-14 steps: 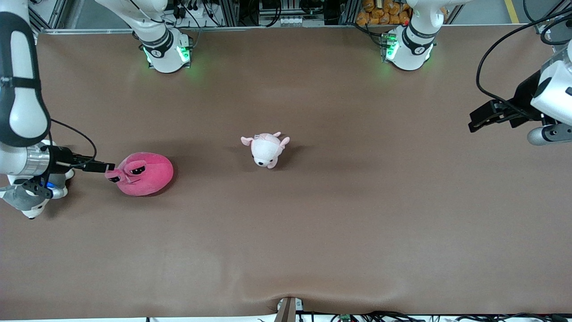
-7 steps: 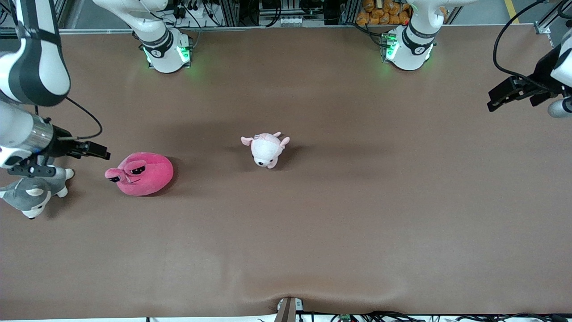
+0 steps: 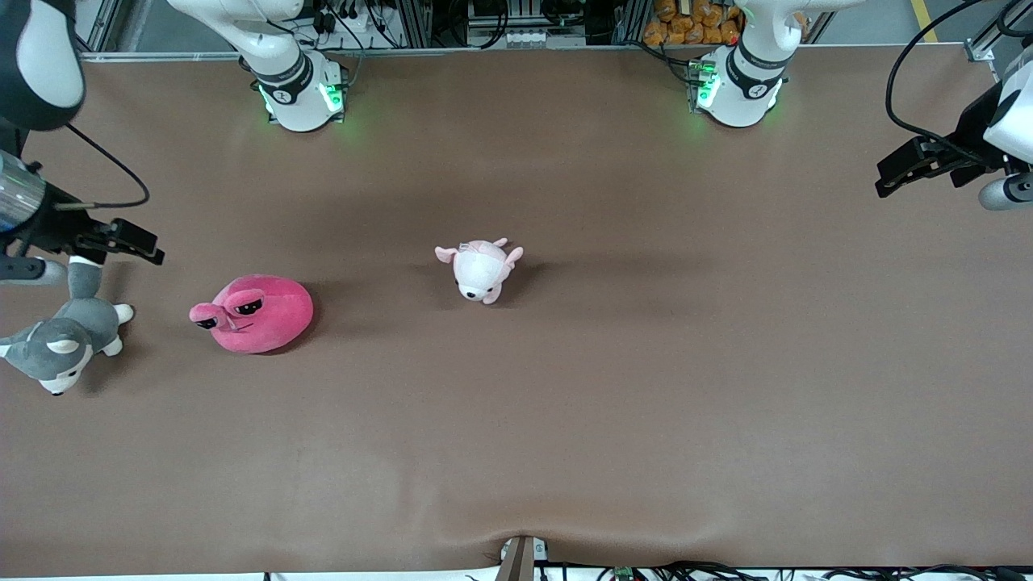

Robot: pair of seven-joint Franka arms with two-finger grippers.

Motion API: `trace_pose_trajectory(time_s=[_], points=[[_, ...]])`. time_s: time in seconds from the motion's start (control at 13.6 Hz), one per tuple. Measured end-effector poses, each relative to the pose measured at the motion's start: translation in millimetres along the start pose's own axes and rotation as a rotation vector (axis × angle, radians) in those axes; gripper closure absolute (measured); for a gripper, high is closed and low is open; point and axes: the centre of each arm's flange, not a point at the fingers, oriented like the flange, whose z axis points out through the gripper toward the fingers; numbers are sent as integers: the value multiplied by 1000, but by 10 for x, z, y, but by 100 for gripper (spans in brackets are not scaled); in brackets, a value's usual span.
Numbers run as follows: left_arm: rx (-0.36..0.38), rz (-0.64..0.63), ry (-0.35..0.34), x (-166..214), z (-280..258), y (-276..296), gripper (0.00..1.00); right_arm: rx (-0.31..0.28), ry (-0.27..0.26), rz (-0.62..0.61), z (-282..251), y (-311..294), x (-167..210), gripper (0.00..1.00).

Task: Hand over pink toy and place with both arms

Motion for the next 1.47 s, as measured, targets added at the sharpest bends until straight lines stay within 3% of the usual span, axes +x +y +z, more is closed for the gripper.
trace_pose_trajectory(time_s=[0.37,0.66,1.03,1.47], points=[[0,-26,-6,19,8,-142,0,-7,-30,-7,-598,-49,-196,0],[5,-16,-28,-14,25,-101,0,-10,-17,3,-952,-184,-479,0],[5,-12,-28,-19,24,-76,0,-67,-4,-25,-1037,-345,-694,0],[6,-3,-28,-28,21,-29,0,-78,8,-25,-1022,-337,-708,0]])
